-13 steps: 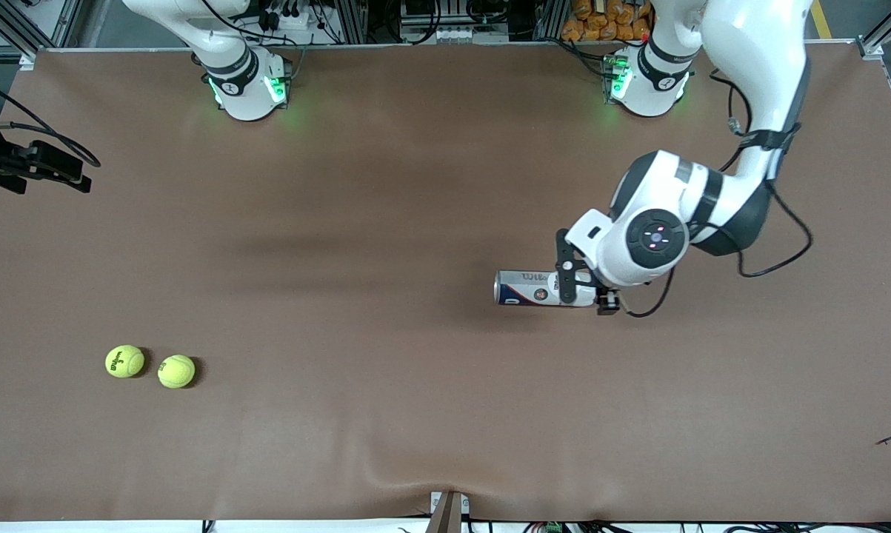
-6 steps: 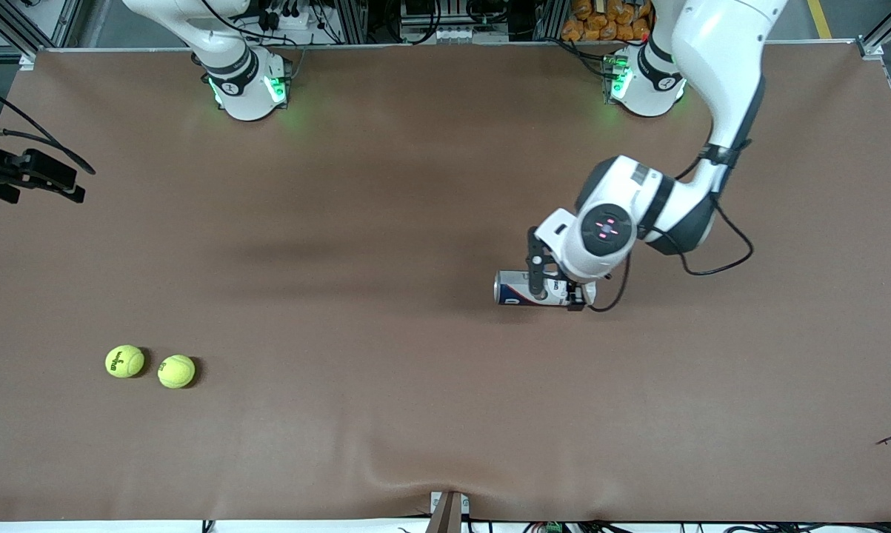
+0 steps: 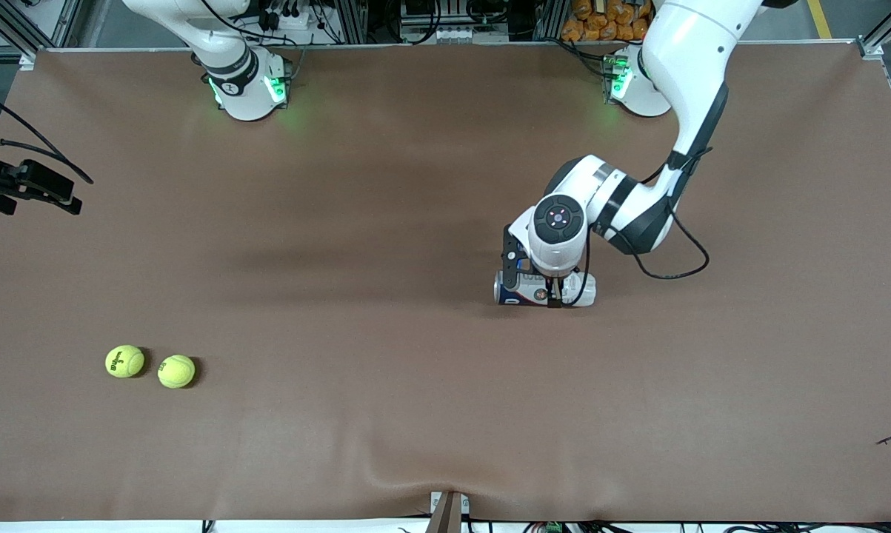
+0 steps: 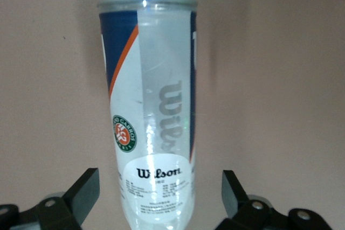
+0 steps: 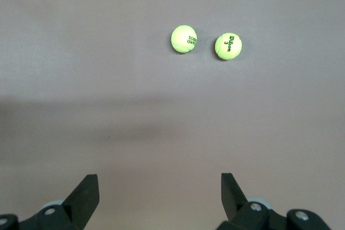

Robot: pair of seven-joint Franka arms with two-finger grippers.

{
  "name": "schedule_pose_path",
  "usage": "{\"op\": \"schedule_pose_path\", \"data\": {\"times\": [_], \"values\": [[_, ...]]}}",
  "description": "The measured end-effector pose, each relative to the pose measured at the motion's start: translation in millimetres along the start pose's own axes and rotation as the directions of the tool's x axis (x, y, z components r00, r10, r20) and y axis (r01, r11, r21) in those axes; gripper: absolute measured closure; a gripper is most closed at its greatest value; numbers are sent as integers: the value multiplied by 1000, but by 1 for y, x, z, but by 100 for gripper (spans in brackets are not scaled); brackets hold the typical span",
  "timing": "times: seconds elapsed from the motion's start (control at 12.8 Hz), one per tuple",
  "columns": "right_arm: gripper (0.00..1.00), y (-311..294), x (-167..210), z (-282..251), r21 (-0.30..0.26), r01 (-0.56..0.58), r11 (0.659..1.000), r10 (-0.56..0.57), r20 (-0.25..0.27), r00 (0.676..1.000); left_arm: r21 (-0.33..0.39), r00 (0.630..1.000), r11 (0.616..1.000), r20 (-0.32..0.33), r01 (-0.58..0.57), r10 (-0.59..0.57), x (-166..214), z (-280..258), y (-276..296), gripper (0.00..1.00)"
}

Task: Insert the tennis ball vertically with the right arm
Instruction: 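Close the left gripper around the tube's closed end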

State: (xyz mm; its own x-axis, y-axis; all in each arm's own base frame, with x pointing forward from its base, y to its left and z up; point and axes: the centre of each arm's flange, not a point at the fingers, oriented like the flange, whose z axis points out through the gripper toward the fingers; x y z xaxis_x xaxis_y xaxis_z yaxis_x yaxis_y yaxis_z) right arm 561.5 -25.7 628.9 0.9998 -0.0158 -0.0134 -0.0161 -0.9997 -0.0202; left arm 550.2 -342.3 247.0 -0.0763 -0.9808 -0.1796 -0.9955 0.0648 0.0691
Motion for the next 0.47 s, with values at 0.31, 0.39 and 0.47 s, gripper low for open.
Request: {"op": "schedule_pose_path", "data": {"times": [0.31,0.39,0.47], "values": [[0,14,4,-1,-2,-25,1000,25,-34,999,18,1000,1000,6,6,-7,4,12,-2,0],[0,17,5,-1,-2,-32,999,32,-40,999,18,1000,1000,5,5,-5,5,12,-1,0],[0,19,6,0,-2,-34,999,34,-42,999,21,1000,1000,3,3,-4,7,13,-1,0]]}}
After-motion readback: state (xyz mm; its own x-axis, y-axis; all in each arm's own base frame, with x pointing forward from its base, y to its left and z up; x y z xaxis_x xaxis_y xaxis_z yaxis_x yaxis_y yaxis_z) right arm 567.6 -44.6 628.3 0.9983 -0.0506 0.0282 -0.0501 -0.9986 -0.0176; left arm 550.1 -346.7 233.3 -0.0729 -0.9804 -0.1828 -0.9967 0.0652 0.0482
